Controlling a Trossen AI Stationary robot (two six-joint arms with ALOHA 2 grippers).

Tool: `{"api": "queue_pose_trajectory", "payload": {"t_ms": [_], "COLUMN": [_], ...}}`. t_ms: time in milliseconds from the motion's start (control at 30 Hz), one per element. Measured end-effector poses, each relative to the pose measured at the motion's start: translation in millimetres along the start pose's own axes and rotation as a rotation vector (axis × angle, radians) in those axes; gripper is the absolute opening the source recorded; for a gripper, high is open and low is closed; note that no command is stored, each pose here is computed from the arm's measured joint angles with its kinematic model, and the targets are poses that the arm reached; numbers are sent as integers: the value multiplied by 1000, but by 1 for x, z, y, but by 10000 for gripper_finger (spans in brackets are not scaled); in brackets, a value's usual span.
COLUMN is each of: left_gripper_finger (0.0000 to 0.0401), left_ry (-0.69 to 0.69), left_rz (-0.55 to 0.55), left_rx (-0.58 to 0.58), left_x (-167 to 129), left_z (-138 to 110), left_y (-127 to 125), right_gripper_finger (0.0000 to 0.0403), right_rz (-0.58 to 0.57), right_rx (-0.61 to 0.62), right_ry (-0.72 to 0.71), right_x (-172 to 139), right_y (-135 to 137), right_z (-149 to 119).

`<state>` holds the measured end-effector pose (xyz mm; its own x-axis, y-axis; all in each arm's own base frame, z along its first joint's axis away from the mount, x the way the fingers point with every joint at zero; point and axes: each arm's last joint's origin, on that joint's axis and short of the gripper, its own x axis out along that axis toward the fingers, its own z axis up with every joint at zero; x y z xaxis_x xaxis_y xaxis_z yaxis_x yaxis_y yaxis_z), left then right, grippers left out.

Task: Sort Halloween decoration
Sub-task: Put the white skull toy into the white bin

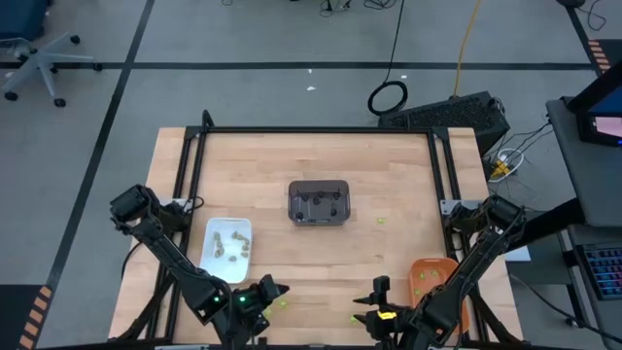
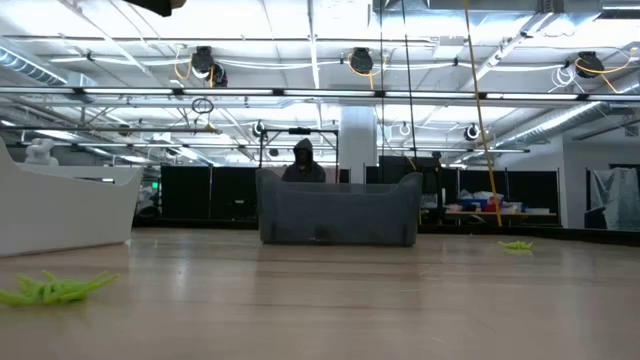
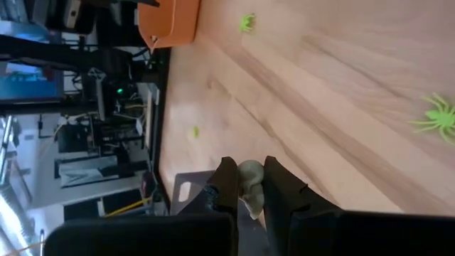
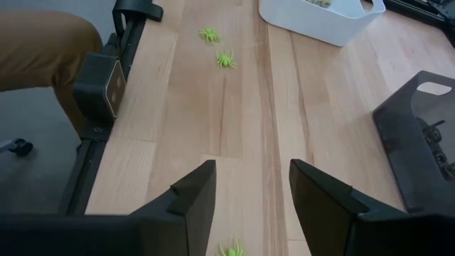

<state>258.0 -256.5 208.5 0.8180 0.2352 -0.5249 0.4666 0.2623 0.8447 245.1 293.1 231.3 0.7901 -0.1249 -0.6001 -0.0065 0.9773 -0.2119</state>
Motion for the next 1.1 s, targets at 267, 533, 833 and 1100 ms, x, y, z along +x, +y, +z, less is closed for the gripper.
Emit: {"api": "queue_pose_trajectory", "payload": {"t_ms": [267, 533, 833, 1100], "left_gripper_finger": [22, 22, 22, 22], "left_ry": [-1, -42, -109, -105], "left_rz": [18, 75, 62, 55], "left_rx": [-175, -565, -1081, -862], "left_x": [-1, -7, -10, -10], "left_z": [1, 8, 14, 14], "left_y": [0, 1, 3, 2], "right_gripper_finger": [167, 167, 167, 167], "right_rz": [0, -2, -6, -11], "right_rx": [-2, -2, 0, 6], "right_ry": [0, -1, -1, 1], "right_x": [0, 0, 1, 3], "right_y": [0, 0, -1, -3], "right_z": [0, 0, 1, 2]}}
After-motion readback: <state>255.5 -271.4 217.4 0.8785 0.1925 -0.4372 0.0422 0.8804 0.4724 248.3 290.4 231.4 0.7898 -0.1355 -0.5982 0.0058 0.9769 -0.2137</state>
